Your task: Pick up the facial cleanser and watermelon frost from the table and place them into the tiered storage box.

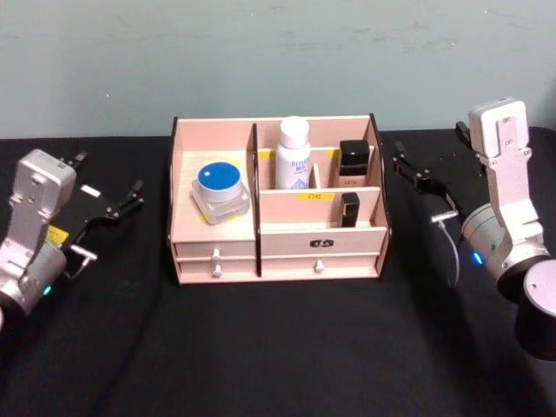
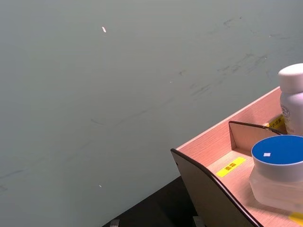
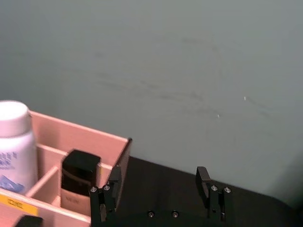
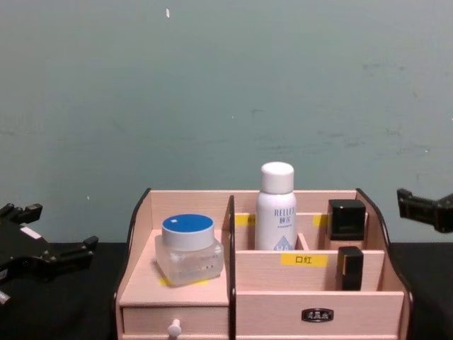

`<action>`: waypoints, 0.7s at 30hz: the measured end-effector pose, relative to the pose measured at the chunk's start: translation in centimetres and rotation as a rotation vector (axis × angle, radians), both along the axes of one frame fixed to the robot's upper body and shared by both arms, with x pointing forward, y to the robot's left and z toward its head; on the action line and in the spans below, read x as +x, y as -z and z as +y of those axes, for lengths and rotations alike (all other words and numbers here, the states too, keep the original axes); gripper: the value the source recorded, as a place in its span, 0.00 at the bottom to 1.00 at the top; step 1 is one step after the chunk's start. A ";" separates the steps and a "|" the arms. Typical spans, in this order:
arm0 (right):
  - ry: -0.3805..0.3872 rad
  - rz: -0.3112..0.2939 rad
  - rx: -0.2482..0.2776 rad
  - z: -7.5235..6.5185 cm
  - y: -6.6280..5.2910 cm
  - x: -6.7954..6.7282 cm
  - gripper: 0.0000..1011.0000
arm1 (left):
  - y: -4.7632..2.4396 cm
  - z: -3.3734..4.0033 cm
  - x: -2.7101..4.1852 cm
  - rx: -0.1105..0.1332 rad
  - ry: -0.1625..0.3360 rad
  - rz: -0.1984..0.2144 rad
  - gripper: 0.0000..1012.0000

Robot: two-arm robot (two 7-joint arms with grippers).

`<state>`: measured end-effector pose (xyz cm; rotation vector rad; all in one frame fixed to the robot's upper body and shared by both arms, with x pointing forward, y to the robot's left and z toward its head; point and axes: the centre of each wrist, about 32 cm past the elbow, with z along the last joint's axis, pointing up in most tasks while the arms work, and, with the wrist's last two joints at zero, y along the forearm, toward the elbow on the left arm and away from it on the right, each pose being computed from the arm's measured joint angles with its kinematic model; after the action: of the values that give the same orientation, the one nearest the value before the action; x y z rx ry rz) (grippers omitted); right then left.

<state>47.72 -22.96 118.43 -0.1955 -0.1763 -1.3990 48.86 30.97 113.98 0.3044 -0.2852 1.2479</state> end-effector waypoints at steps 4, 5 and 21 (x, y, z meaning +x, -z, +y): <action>0.010 0.037 0.001 -0.2 0.8 0.5 0.99 | 0.00 0.00 0.00 0.000 0.000 0.000 0.99; 0.010 0.044 0.001 -0.2 0.9 0.6 0.99 | 0.00 0.00 0.00 0.000 0.000 0.000 0.99; 0.012 0.077 -0.008 -0.3 1.5 0.8 0.99 | 0.00 0.00 0.00 0.000 0.000 0.000 0.99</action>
<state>48.53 -23.24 116.96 -0.2571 -0.1170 -1.4000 48.86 30.97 113.98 0.3045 -0.2851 1.2480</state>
